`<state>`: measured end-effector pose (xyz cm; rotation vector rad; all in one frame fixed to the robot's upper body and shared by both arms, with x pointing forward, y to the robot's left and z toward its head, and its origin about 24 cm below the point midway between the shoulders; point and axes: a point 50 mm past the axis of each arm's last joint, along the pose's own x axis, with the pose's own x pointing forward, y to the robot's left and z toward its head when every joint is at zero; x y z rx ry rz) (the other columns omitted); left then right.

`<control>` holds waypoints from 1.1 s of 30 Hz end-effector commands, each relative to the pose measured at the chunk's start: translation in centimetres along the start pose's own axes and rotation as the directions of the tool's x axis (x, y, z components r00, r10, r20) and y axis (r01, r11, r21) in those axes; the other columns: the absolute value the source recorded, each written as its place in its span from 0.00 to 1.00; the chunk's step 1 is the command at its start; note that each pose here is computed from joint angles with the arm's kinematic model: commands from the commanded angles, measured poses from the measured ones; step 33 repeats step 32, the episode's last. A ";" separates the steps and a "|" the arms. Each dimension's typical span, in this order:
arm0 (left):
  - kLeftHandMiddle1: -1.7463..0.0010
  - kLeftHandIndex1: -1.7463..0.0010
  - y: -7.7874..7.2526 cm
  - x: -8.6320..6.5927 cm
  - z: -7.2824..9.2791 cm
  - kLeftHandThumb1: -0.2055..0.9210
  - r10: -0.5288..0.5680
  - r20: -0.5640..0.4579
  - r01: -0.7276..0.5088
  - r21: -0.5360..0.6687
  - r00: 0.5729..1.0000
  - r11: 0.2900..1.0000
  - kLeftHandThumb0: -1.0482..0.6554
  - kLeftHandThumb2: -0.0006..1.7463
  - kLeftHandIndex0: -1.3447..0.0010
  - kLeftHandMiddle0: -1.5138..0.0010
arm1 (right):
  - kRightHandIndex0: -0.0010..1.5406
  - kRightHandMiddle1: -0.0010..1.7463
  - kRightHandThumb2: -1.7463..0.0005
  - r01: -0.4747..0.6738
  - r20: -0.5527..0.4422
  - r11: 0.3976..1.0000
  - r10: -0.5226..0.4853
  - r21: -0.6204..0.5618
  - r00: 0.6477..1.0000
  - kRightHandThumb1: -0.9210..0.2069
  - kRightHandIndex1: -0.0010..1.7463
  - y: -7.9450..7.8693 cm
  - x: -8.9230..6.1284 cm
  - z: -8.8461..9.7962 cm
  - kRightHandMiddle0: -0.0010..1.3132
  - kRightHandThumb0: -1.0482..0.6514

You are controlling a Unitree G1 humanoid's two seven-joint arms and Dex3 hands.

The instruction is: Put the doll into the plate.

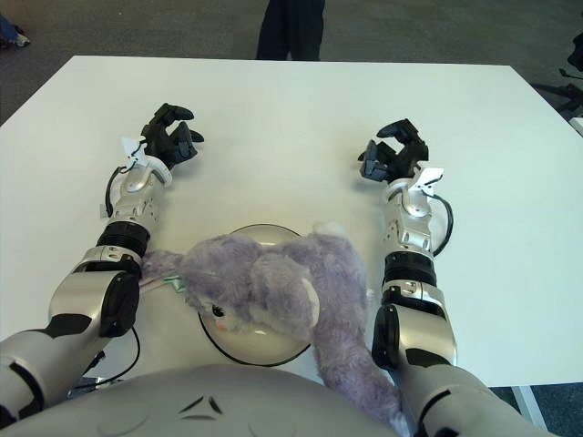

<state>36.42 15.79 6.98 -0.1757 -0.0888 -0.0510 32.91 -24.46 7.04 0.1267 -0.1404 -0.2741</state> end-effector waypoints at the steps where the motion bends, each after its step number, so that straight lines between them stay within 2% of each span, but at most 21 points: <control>1: 0.00 0.00 -0.3 0.3 0.5 0.51 -0.010 0.017 0.010 -0.013 1.000 1.000 0.61 0.73 0.66 0.69 | 0.62 1.00 0.10 0.000 0.026 1.000 0.000 0.011 1.000 0.80 0.84 0.6 0.3 0.4 0.46 0.61; 13: 0.00 0.00 -0.4 0.1 0.3 0.49 -0.002 0.016 0.002 -0.002 1.000 1.000 0.61 0.74 0.65 0.68 | 0.55 1.00 0.05 -0.016 0.000 1.000 0.016 0.001 1.000 0.80 0.98 1.4 -0.2 -0.7 0.46 0.61; 18: 0.00 0.00 -0.5 -0.1 0.1 0.45 0.003 0.014 -0.003 0.006 1.000 1.000 0.61 0.77 0.63 0.66 | 0.55 1.00 0.05 -0.037 0.002 0.999 0.037 -0.035 0.999 0.80 0.99 1.7 -0.8 -1.4 0.46 0.61; 26: 0.00 0.00 -0.6 -0.2 0.1 0.41 0.011 0.015 -0.011 0.007 1.000 1.000 0.61 0.80 0.60 0.64 | 0.59 0.97 0.00 -0.062 0.052 0.997 0.065 -0.056 0.997 0.87 1.00 1.9 -1.4 -1.5 0.52 0.61; 33: 0.00 0.00 -0.7 -0.4 0.0 0.40 0.026 0.023 -0.026 0.005 0.999 1.000 0.61 0.81 0.59 0.63 | 0.59 0.97 0.00 -0.048 0.084 0.997 0.053 -0.055 0.995 0.88 1.00 1.7 -1.7 -1.4 0.53 0.61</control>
